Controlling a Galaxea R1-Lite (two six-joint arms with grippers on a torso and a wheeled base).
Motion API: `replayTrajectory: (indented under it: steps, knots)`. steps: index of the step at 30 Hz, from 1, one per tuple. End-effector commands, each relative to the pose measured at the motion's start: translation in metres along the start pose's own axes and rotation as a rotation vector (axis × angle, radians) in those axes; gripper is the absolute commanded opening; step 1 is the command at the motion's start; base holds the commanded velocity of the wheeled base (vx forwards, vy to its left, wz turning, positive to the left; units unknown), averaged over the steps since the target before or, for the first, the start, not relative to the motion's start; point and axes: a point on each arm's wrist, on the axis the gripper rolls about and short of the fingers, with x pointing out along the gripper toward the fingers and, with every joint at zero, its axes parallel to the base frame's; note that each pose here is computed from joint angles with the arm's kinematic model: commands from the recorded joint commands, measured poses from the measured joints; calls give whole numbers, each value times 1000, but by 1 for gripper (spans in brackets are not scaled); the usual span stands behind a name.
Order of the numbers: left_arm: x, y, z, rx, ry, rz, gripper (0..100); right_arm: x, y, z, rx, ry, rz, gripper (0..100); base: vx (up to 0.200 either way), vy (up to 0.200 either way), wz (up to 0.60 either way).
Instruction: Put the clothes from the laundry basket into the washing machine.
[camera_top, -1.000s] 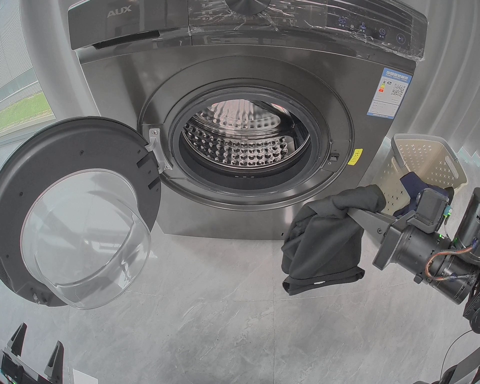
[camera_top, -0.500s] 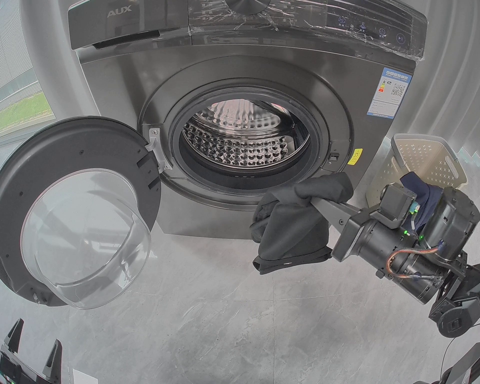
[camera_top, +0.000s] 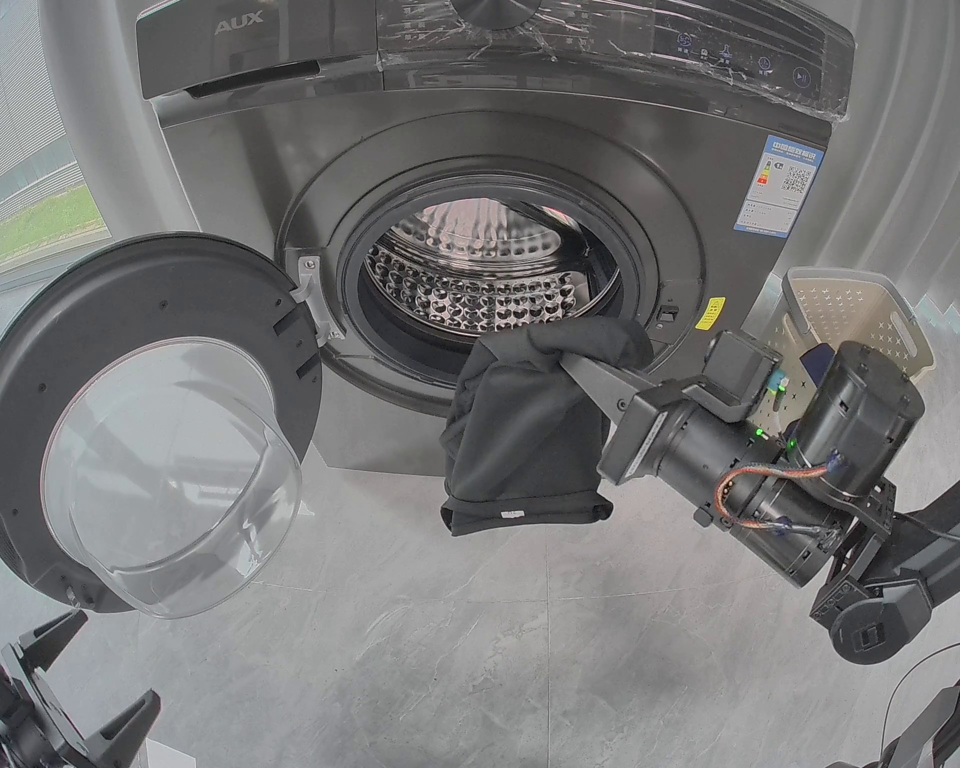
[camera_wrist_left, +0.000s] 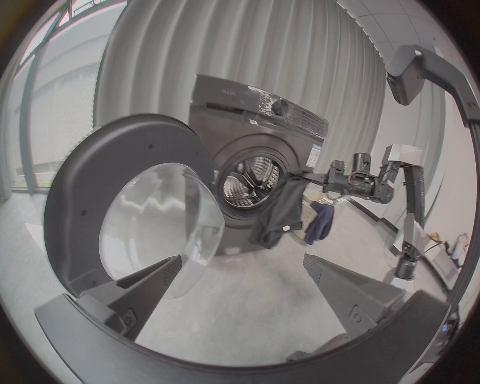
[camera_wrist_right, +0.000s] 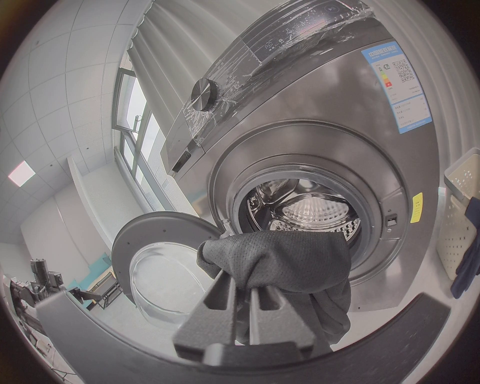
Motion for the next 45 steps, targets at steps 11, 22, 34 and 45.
replayTrajectory:
  steps: [11, 22, 34, 45]
  knots:
    - [140, 22, 35, -80, 223, -325, 100, 23, -1, 6, 69, -101, -117, 0, 0, 0, 0]
    - [187, 1, 32, -99, 313, -431, 100, 28, 11, 21, 99, -133, -78, 0, 0, 0, 0]
    - [245, 0, 24, -116, 279, -438, 100, 19, 20, 28, 131, -142, -35, 0, 0, 0, 0]
    - [269, -10, 10, -137, 243, -478, 100, 12, 25, 26, 134, -125, -26, 0, 0, 0, 0]
